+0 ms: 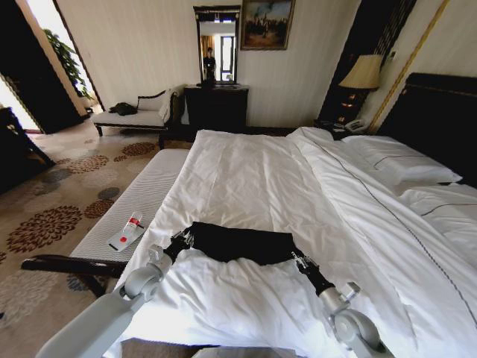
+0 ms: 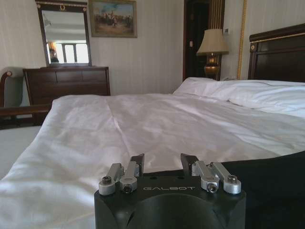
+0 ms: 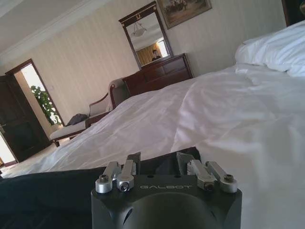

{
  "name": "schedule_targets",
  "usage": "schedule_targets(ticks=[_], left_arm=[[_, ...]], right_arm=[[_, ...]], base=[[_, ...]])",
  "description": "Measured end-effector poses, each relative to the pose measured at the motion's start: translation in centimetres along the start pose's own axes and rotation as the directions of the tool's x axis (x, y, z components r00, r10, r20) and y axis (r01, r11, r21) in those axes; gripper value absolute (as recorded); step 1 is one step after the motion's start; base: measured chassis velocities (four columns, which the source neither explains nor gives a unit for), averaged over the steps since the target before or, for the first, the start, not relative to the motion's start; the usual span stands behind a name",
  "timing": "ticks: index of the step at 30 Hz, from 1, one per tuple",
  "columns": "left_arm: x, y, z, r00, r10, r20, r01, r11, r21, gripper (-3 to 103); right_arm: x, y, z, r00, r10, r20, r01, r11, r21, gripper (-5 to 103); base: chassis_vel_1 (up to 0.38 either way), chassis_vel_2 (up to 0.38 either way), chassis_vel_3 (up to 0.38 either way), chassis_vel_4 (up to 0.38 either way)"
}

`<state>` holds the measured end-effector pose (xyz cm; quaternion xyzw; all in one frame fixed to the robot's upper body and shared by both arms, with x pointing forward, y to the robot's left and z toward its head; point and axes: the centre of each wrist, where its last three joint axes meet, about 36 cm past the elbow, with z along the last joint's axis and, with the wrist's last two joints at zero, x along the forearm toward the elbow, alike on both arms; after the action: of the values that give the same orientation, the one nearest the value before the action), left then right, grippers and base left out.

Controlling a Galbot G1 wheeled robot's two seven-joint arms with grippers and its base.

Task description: Fold the clothes on the bed.

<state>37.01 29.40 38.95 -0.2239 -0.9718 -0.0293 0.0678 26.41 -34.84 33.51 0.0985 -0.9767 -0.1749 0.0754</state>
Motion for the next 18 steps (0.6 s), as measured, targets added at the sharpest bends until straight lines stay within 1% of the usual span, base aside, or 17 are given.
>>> schedule_targets(ticks=[1, 2, 3, 5, 6, 7, 8, 9, 10, 11, 12, 13, 14, 15, 16, 17, 18], left_arm=[[0.0, 0.0, 0.0, 1.000, 0.000, 0.000, 0.000, 1.000, 0.000, 45], [0.3, -0.1, -0.1, 1.000, 0.001, 0.007, -0.001, 1.000, -0.004, 51], [0.7, -0.3, -0.4, 1.000, 0.000, 0.014, 0.000, 1.000, -0.003, 51], [1.4, -0.5, -0.8, 0.999, -0.032, 0.025, 0.031, 0.999, 0.013, 62], [1.4, -0.5, -0.8, 0.999, -0.032, 0.025, 0.031, 0.999, 0.013, 62], [1.7, -0.6, -1.0, 0.998, -0.051, 0.027, 0.051, 0.998, 0.029, 68], [1.9, -0.6, -1.0, 0.998, -0.056, 0.026, 0.055, 0.998, 0.034, 73], [2.5, -0.8, -1.2, 0.998, -0.060, 0.020, 0.059, 0.997, 0.047, 78], [2.7, -0.9, -1.4, 0.998, -0.054, 0.015, 0.053, 0.998, 0.046, 84], [2.9, -1.1, -1.6, 0.999, -0.042, 0.010, 0.042, 0.998, 0.039, 84], [2.9, -1.1, -1.6, 0.999, -0.042, 0.010, 0.042, 0.998, 0.039, 84], [3.2, -1.3, -1.6, 1.000, -0.029, 0.001, 0.029, 0.999, 0.034, 94], [3.4, -1.4, -1.6, 1.000, -0.026, -0.002, 0.027, 0.999, 0.034, 94], [3.9, -1.6, -1.5, 1.000, -0.015, -0.016, 0.015, 0.999, 0.033, 97], [3.9, -1.6, -1.5, 1.000, -0.015, -0.016, 0.015, 0.999, 0.033, 97], [4.4, -1.7, -1.6, 1.000, -0.015, -0.019, 0.016, 0.999, 0.033, 99], [5.1, -1.9, -1.6, 1.000, -0.019, -0.025, 0.020, 0.999, 0.035, 100]], right_arm=[[0.0, 0.0, 0.0, 1.000, 0.000, 0.000, 0.000, 1.000, 0.000, 39], [-0.1, -0.3, -0.5, 1.000, 0.004, 0.008, -0.004, 1.000, 0.012, 44], [-0.6, -0.7, -1.4, 1.000, 0.006, 0.020, -0.007, 1.000, 0.030, 49], [-2.8, -1.6, -4.2, 0.999, -0.005, 0.050, 0.001, 0.996, 0.090, 60], [-2.8, -1.6, -4.2, 0.999, -0.005, 0.050, 0.001, 0.996, 0.090, 60], [-4.1, -2.1, -5.5, 0.998, -0.015, 0.060, 0.007, 0.992, 0.126, 66], [-4.4, -2.2, -5.8, 0.998, -0.017, 0.061, 0.009, 0.991, 0.135, 66], [-5.6, -2.7, -7.0, 0.998, -0.026, 0.060, 0.015, 0.986, 0.167, 71], [-6.0, -3.2, -7.5, 0.998, -0.029, 0.056, 0.018, 0.983, 0.185, 77], [-6.2, -3.7, -7.8, 0.998, -0.030, 0.050, 0.019, 0.979, 0.205, 82], [-6.2, -3.7, -7.8, 0.998, -0.030, 0.050, 0.019, 0.979, 0.205, 82], [-6.7, -4.6, -8.1, 0.999, -0.033, 0.039, 0.022, 0.969, 0.245, 88], [-6.7, -4.8, -8.1, 0.999, -0.033, 0.037, 0.023, 0.967, 0.252, 88], [-7.6, -6.2, -8.5, 0.999, -0.038, 0.027, 0.027, 0.950, 0.312, 93], [-7.6, -6.2, -8.5, 0.999, -0.038, 0.027, 0.027, 0.950, 0.312, 93], [-8.4, -7.1, -8.4, 0.999, -0.046, 0.014, 0.039, 0.937, 0.346, 97], [-9.6, -8.1, -8.1, 0.999, -0.052, -0.009, 0.051, 0.925, 0.377, 99]], base=[[0.000, 0.000, 0.000, 0.000], [0.000, 0.000, 0.000, 0.000], [0.000, 0.000, 0.000, 0.000], [0.000, 0.000, 0.000, 0.000], [0.000, 0.000, 0.000, 0.000], [0.000, 0.000, 0.000, 0.000], [0.000, 0.000, 0.000, 0.000], [0.000, 0.000, 0.000, 0.000], [0.000, 0.000, 0.000, 0.000], [0.000, 0.000, 0.000, 0.000], [0.000, 0.000, 0.000, 0.000], [0.000, 0.000, 0.000, 0.000], [0.000, 0.000, 0.000, 0.000], [0.000, 0.000, 0.000, 0.000], [0.000, 0.000, 0.000, 0.000], [0.000, 0.000, 0.000, 0.000], [0.000, 0.000, 0.000, 0.000]])
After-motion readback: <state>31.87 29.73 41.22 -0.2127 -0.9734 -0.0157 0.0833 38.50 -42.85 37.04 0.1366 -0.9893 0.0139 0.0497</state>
